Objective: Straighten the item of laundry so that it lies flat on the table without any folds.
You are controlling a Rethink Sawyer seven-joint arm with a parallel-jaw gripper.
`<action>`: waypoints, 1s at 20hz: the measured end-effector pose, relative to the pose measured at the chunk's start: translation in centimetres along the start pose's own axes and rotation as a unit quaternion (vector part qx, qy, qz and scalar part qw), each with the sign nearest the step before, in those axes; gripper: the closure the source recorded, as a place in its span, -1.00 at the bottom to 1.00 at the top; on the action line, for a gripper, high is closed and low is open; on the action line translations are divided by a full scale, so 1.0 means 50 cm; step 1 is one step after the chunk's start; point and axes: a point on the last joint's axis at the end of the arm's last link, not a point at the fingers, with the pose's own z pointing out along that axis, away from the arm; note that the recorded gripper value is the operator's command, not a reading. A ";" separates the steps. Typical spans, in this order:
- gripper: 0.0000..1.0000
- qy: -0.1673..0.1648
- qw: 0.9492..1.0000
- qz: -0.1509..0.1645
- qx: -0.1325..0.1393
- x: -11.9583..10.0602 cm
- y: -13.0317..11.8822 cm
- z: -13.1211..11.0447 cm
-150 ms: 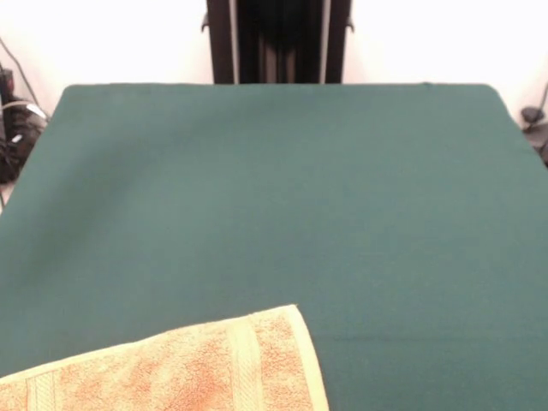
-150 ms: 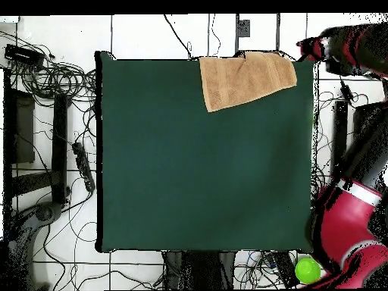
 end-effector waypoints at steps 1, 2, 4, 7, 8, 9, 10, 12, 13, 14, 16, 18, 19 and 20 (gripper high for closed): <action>1.00 -0.005 1.000 -0.002 0.006 -0.006 -0.002 -0.041; 1.00 -0.007 1.000 0.000 0.010 -0.010 -0.001 -0.065; 1.00 -0.008 1.000 0.003 0.015 -0.015 0.004 -0.102; 1.00 -0.004 1.000 0.019 0.021 -0.022 0.034 -0.169; 1.00 -0.002 1.000 0.023 0.021 -0.022 0.043 -0.178; 1.00 0.000 0.999 0.027 0.020 -0.022 0.050 -0.183; 1.00 0.005 0.999 0.034 0.020 -0.021 0.064 -0.190; 1.00 0.015 0.999 0.049 0.017 -0.018 0.096 -0.203; 1.00 0.018 0.998 0.055 0.016 -0.018 0.108 -0.206; 1.00 0.022 0.998 0.062 0.015 -0.017 0.125 -0.210; 1.00 0.027 0.996 0.081 0.013 -0.019 0.177 -0.222; 1.00 0.025 0.995 0.097 0.012 -0.019 0.226 -0.237; 1.00 0.025 0.995 0.099 0.012 -0.019 0.231 -0.238; 1.00 0.025 0.995 0.100 0.013 -0.019 0.235 -0.240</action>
